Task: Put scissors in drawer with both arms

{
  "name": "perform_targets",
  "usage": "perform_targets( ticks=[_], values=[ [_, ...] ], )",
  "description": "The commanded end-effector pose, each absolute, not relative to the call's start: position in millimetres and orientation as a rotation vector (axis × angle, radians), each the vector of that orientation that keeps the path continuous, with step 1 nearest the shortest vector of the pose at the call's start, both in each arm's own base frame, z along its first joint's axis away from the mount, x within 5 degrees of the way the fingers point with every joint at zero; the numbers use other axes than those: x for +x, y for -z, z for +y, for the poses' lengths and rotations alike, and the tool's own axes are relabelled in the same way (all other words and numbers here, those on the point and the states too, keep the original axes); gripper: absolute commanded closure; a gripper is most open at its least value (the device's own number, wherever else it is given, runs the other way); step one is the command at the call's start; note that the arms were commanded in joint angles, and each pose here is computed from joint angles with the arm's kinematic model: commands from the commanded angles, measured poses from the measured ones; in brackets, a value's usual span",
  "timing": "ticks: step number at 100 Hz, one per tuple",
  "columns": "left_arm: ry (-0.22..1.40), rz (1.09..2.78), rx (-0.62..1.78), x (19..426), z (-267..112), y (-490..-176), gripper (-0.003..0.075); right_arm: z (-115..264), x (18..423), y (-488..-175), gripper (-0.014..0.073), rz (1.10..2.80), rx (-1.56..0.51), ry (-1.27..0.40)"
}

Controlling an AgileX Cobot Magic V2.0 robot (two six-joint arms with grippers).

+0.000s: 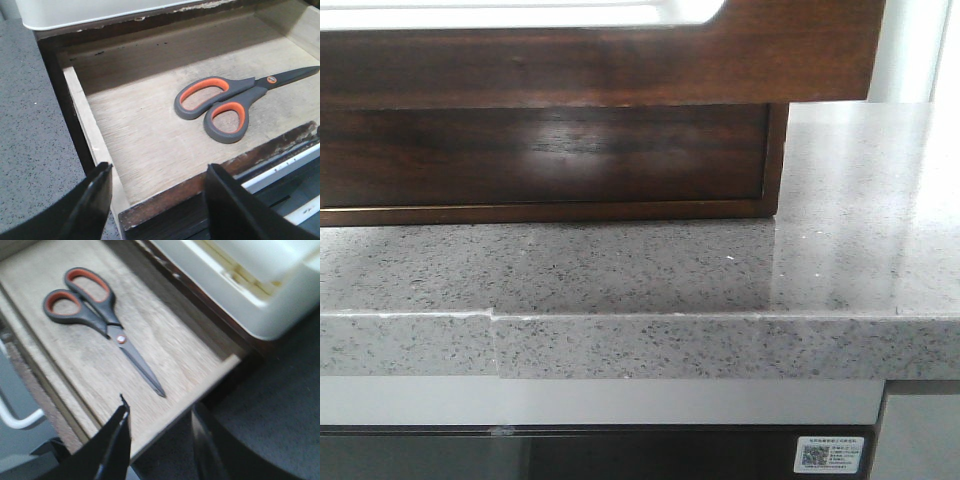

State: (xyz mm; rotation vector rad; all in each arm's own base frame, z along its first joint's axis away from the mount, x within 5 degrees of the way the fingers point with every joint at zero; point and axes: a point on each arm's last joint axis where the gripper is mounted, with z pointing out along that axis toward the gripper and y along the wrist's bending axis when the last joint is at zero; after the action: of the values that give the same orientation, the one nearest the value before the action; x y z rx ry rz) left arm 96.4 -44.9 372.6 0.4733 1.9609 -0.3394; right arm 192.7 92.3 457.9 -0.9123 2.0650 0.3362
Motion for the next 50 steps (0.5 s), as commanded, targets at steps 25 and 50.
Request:
perform_targets(
  ticks=[25,50],
  values=[
    [0.351,1.868,0.436,98.1,-45.3,-386.6,0.0332,48.0,147.2,-409.5,0.0343,1.927,-0.484,-0.253],
    [0.358,1.862,0.430,98.2,-45.5,-387.2,0.0427,40.2,121.2,-377.0,0.0510,1.873,-0.431,-0.228]
  ],
)
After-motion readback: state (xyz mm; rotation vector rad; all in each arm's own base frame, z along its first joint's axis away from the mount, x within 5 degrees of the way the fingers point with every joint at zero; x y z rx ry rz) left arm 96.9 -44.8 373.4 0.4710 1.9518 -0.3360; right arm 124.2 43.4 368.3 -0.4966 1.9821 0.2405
